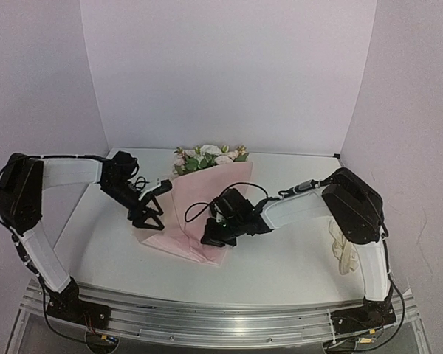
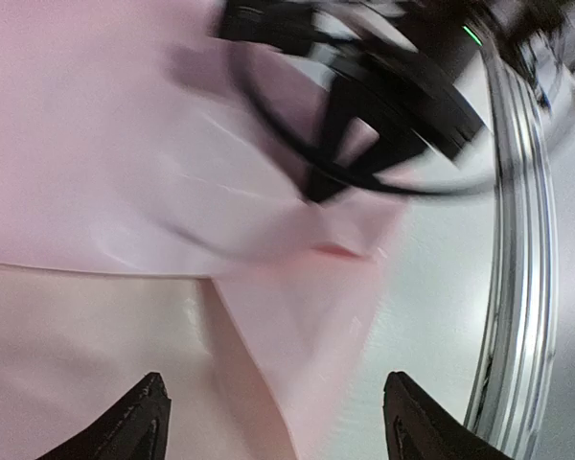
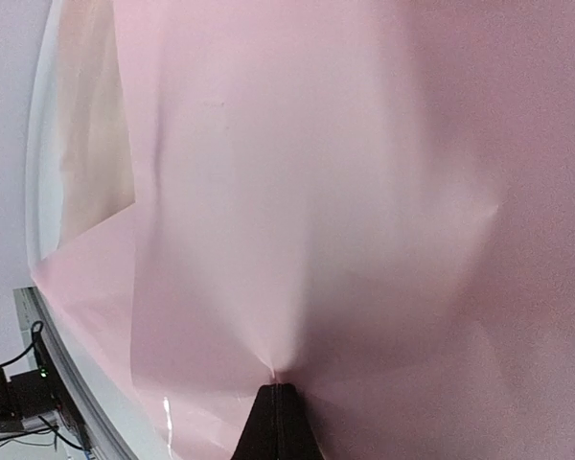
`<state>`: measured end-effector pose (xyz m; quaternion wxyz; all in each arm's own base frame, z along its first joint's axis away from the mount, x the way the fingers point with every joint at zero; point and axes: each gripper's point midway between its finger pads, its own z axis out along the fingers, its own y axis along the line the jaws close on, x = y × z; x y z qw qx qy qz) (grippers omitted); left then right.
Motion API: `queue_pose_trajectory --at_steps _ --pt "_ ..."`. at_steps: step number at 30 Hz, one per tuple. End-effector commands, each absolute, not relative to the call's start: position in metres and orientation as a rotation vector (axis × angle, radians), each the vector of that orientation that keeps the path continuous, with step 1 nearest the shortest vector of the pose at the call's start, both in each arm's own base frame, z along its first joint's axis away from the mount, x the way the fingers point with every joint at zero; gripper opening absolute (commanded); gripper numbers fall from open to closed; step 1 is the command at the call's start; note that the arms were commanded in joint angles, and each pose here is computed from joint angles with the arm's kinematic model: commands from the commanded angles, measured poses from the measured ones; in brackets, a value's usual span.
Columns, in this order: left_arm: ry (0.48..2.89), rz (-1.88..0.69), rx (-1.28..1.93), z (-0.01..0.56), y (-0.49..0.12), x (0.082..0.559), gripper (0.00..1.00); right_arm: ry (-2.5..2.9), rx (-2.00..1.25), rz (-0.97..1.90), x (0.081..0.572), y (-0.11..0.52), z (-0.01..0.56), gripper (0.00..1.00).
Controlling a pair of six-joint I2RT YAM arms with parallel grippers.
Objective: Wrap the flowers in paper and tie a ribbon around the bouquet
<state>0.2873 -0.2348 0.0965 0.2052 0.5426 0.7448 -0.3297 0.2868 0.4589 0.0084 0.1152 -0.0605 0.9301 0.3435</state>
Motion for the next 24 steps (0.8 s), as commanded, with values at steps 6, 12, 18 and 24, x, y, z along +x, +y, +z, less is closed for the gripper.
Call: queue_pose_trajectory --at_steps 6,12,18,24 --pt "1.225 -0.265 2.163 0.058 -0.222 0.221 0.83 2.842 -0.417 0.746 0.265 0.450 -0.019 0.00" --pt "1.106 -0.042 2.222 0.031 -0.210 0.223 0.77 2.788 -0.537 0.768 0.259 0.467 -0.010 0.00" --pt "1.061 0.035 2.166 0.041 -0.212 0.232 0.73 2.817 -0.520 0.741 0.253 0.458 -0.019 0.00" --pt "1.017 -0.110 2.241 0.047 -0.214 0.208 0.76 2.826 -0.513 0.729 0.253 0.456 -0.023 0.00"
